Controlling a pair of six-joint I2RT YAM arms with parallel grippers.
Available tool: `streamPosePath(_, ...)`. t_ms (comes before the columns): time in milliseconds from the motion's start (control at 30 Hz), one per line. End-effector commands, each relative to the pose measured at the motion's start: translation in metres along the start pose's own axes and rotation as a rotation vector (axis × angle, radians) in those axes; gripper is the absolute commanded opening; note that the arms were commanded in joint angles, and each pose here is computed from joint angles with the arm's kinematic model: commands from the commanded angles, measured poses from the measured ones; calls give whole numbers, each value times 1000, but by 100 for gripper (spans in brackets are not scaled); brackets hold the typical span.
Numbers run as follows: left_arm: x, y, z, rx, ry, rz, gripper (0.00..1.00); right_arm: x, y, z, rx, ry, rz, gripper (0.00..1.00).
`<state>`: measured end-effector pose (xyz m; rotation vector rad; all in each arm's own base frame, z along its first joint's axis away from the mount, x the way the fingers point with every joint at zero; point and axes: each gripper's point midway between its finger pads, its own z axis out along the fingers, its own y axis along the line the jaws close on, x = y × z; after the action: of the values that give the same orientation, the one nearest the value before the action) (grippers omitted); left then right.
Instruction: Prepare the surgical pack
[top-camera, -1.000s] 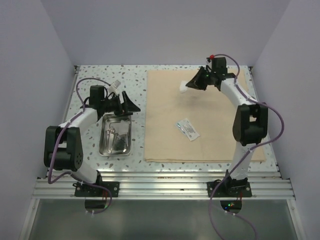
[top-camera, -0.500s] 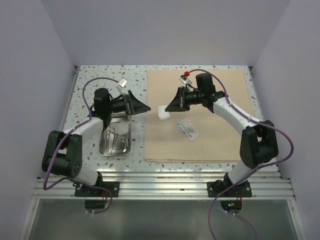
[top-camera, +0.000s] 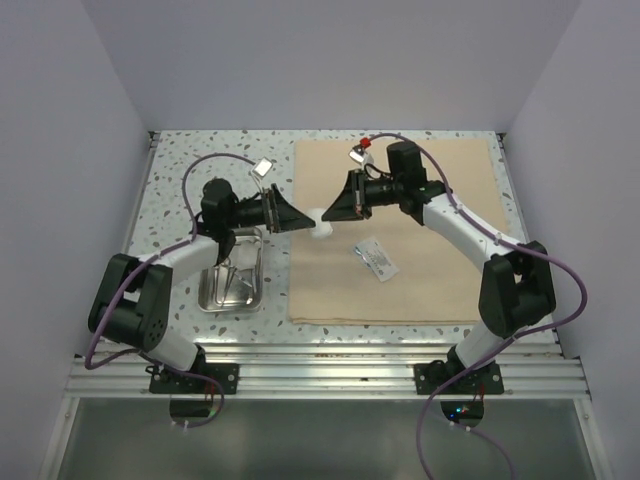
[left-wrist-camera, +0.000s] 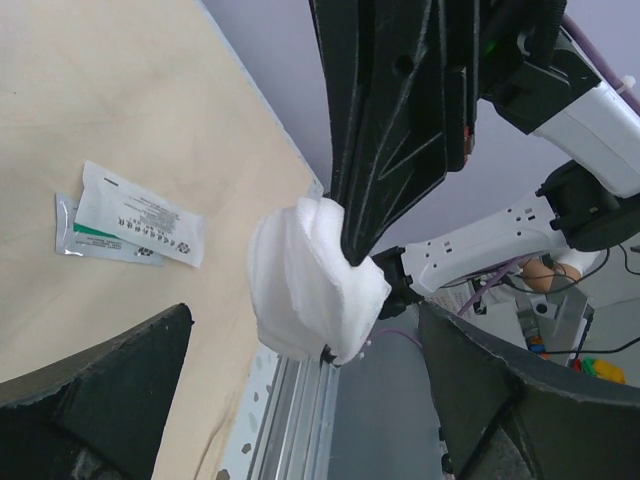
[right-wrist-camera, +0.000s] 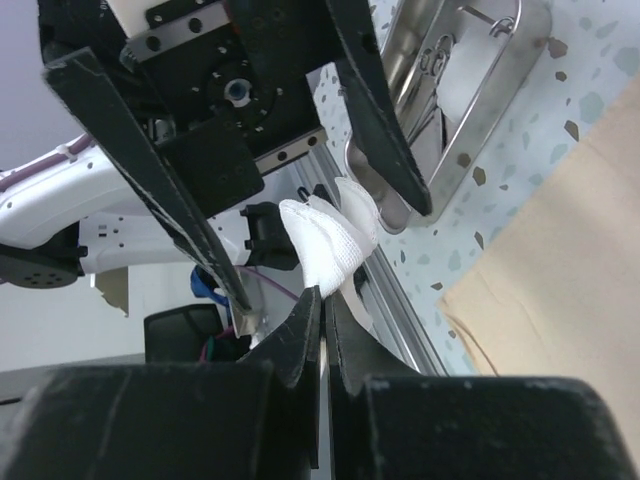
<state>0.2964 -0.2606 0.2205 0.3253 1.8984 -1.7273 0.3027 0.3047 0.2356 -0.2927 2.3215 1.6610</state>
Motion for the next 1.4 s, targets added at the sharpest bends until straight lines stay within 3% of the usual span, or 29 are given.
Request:
streamPosePath(0,-5,-8,8,37,-10,37,100,-9,28,-2,-66,-8,-67,0)
streamPosePath(133,-4,-9,13,47,-2,32,98,-8,27,0,-68,-11,-65,0)
streamPosePath(233,-4,-11,13,61,3,23,86,-7,26,3,-64,-8,-67,0)
streamPosePath(267,-4,-12,13,65,2,14,70,-6,27,4,-64,-4,-68,0)
streamPosePath(300,-3,-12,13,68,2,11,61,-5,27,5,-62,-3,-71,0)
streamPosePath(333,-3,-13,12,68,6,7,37,-7,24,5,-49,-6,-62,0)
streamPosePath(400,-3,-13,10,65,6,6,19,-6,18,6,-23,1,-51,2)
streamPosePath(433,-2,-12,8,61,8,2,3,-9,17,7,-8,-5,-55,7)
streamPosePath(467,-2,-10,5,53,8,-2,0,-9,12,8,14,-8,-64,15)
streamPosePath(533,-1,2,-4,3,14,-26,0,-10,5,7,72,-10,-41,33)
streamPosePath(567,0,11,-9,-33,12,-40,0,-11,-3,7,107,-16,-44,47)
streamPosePath(667,5,53,-39,-225,13,-102,0,-18,-31,-3,278,-44,-37,70)
streamPosePath(700,-2,78,-59,-354,-26,-121,0,-18,-36,-8,322,-40,-25,73)
streamPosePath(733,19,94,-77,-460,39,-170,0,-18,-43,-11,356,-42,-20,74)
streamPosePath(800,23,122,-109,-654,29,-189,0,-21,-61,-16,417,-52,9,75)
streamPosePath(867,34,130,-145,-788,19,-219,0,-21,-79,-18,444,-43,65,75)
streamPosePath(967,47,130,-168,-892,10,-261,0,-22,-84,-15,439,-34,82,76)
streamPosePath(1367,100,127,-179,-939,47,-401,0,-21,-98,-13,469,15,95,76)
